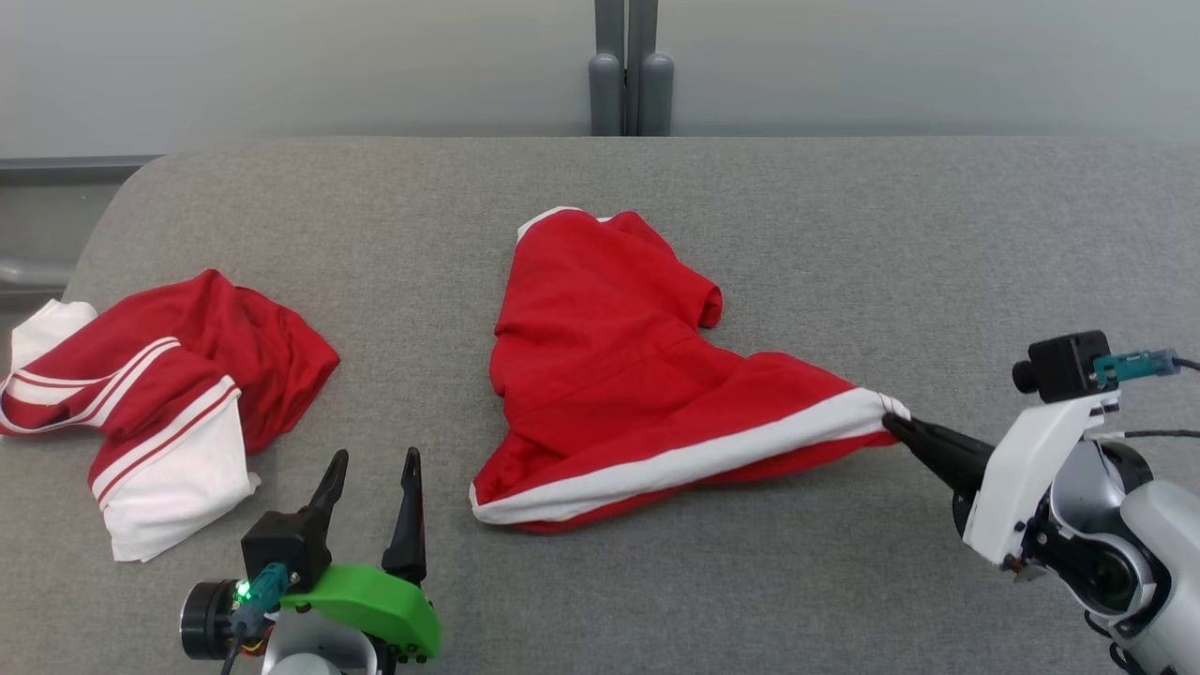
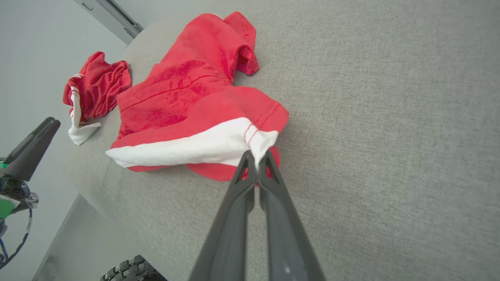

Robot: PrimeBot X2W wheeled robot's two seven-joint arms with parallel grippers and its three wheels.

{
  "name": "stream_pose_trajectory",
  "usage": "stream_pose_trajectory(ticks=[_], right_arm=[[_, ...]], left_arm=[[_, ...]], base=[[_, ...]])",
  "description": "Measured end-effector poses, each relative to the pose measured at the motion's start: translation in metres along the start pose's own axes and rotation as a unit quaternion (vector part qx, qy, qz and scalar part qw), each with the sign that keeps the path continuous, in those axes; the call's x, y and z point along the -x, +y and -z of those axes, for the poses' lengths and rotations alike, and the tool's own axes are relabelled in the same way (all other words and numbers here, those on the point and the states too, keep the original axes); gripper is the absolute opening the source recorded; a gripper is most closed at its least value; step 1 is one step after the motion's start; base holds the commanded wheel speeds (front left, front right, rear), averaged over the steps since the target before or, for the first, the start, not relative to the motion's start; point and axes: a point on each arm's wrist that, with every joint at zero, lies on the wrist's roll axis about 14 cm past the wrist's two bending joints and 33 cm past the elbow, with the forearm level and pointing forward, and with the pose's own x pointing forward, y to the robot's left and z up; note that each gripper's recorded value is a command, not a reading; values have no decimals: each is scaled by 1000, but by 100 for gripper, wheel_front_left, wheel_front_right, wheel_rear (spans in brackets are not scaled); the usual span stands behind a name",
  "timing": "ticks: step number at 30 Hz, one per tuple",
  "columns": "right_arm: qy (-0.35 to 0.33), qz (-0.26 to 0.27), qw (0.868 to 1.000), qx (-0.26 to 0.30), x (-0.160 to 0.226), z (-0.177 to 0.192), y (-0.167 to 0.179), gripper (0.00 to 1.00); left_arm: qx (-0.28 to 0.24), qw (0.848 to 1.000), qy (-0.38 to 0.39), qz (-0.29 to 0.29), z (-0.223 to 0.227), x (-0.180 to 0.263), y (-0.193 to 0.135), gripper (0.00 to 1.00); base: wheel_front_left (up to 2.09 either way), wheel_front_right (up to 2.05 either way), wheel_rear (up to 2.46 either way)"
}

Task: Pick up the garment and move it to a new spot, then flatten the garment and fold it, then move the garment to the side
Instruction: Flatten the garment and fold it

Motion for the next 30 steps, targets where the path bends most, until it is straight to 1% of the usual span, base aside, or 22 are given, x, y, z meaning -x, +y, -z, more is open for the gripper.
stream_pose_trajectory(ticks=[7,8,9,10,16,19,21,22,24,26,28,29,30], right_arm=[[57,36,997,-24,18,50,-17,0],[64,41,997,-28,19,57,-19,38],[69,45,996,-29,20,61,-20,78],[73,50,996,-29,22,65,-22,100],[73,60,995,-39,32,74,-22,100],[51,73,995,-35,43,65,-28,100],[23,85,996,-29,52,51,-35,100],[6,89,996,-26,55,44,-37,100],[-51,97,994,-9,64,19,-39,100],[-115,103,988,8,73,-8,-39,100],[-183,106,977,34,81,-34,-34,100],[-223,109,968,41,87,-47,-33,100],[-247,111,962,47,90,-55,-32,100]], left_arm=[[0,1000,3,11,0,-2,-7,100],[0,1000,3,11,0,-2,-7,100],[2,1000,3,11,0,-1,-7,100],[3,1000,4,10,0,-1,-6,100],[1,1000,8,8,1,5,-4,100],[1,1000,6,6,0,7,-4,100],[-2,1000,-1,4,-4,8,-2,100],[-3,1000,-5,3,-6,9,-1,100],[-6,1000,-18,0,-13,11,3,100],[-8,999,-32,-2,-21,11,4,100],[-10,998,-54,0,-33,12,4,100],[-8,998,-65,-1,-39,13,4,100],[-5,997,-76,-3,-45,14,4,100]], base=[[0,0,0],[0,0,0],[0,0,0],[0,0,0],[0,0,0],[0,0,0],[0,0,0],[0,0,0],[0,0,0],[0,0,0],[0,0,0],[0,0,0],[0,0,0]])
